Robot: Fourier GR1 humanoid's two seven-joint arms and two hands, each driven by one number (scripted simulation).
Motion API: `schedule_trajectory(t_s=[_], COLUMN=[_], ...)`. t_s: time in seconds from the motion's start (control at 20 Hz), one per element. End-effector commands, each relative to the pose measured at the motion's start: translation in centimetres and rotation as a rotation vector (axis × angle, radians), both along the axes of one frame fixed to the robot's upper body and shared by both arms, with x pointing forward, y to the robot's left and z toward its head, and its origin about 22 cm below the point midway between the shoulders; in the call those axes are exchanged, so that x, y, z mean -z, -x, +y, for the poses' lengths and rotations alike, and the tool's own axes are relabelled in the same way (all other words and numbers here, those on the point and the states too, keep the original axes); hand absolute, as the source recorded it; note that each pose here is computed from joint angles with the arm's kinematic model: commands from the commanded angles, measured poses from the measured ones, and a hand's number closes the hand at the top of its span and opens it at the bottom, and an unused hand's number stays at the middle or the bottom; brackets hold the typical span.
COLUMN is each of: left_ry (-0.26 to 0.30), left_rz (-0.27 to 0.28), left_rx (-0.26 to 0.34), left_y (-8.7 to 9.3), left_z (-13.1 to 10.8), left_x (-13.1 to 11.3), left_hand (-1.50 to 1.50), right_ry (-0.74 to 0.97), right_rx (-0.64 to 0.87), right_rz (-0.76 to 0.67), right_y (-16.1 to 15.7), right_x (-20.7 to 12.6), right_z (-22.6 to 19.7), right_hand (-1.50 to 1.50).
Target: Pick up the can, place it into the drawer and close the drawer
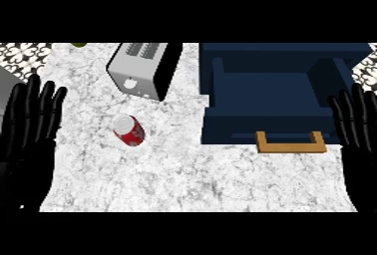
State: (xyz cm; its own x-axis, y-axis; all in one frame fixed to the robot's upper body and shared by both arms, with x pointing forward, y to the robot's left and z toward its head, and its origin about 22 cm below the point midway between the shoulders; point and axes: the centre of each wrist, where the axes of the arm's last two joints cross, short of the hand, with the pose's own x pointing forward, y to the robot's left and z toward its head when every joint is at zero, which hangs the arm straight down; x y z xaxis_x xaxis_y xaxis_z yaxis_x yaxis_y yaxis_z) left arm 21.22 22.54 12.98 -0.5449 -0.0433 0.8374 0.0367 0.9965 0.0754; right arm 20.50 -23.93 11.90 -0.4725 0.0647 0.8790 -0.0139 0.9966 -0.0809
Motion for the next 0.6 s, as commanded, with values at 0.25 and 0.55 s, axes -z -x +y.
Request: schedule_trajectory(t_s=[0.25,0.55], left_ry=[-0.032,-0.194], left_rz=[0.021,0.371], left_rx=[0.598,0.531], left_y=[-3.5,-5.5], left_z=[1.7,9.2], left_x=[0.1,1.4], left_hand=[-1.50,-1.50], right_ry=[-0.004,-0.049], right_rx=[-0.070,0.209], right_rz=[-0.013,0.266], right_y=[-0.1,1.3], right_x=[-0.4,1.0], right_z=[1.1,-2.7], right_hand=[-1.50,-1.50])
